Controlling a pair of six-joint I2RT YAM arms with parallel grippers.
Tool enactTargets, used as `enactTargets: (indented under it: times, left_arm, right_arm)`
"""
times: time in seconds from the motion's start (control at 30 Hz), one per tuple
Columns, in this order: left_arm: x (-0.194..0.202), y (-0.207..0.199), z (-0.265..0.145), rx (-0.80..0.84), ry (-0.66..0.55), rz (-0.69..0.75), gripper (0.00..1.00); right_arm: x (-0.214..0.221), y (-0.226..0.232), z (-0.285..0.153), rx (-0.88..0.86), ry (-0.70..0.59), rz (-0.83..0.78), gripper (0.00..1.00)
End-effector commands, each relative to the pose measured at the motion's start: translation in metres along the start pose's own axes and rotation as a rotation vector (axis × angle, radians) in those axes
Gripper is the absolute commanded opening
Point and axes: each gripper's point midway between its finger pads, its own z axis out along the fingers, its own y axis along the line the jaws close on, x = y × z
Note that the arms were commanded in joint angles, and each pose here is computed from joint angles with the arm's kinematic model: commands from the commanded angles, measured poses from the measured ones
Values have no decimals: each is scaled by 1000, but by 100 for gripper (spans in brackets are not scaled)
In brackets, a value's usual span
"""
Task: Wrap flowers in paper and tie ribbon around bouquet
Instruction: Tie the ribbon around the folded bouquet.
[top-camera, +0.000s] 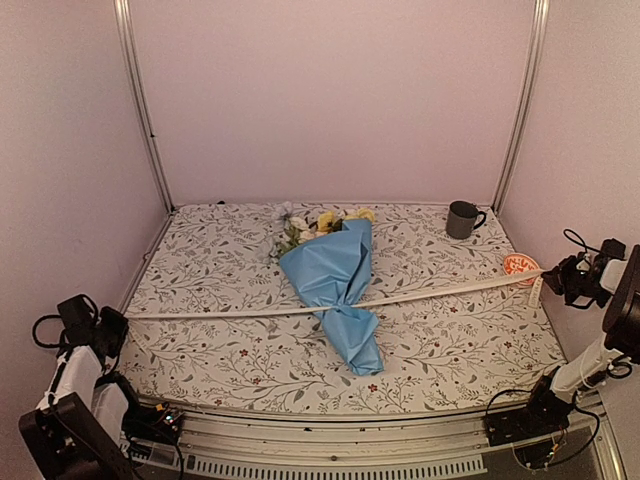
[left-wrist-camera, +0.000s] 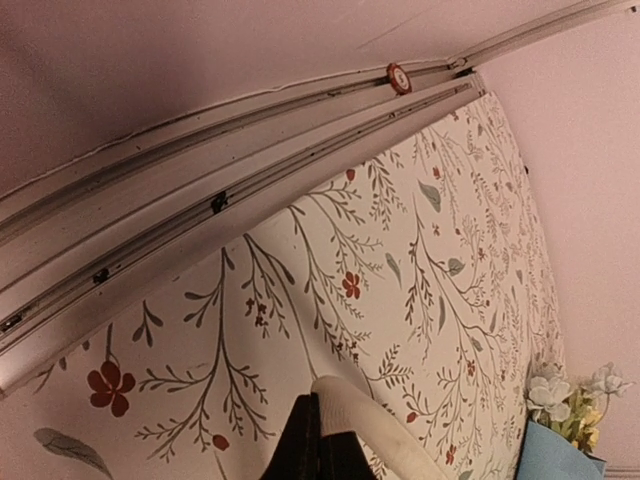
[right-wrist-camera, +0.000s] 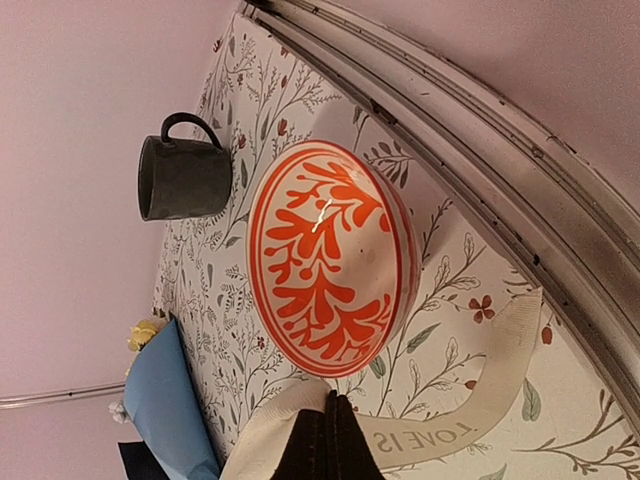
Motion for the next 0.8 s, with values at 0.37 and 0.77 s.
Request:
enactTargets:
  times: [0.37,0.77]
  left_arm:
    - [34,-186,-52,460,4,406,0]
    - [121,-371,-192,913,107,952,0]
  right_arm:
    - [43,196,-31,-314,-103,-424,0]
    - [170,364,-155,-978,156,-851,0]
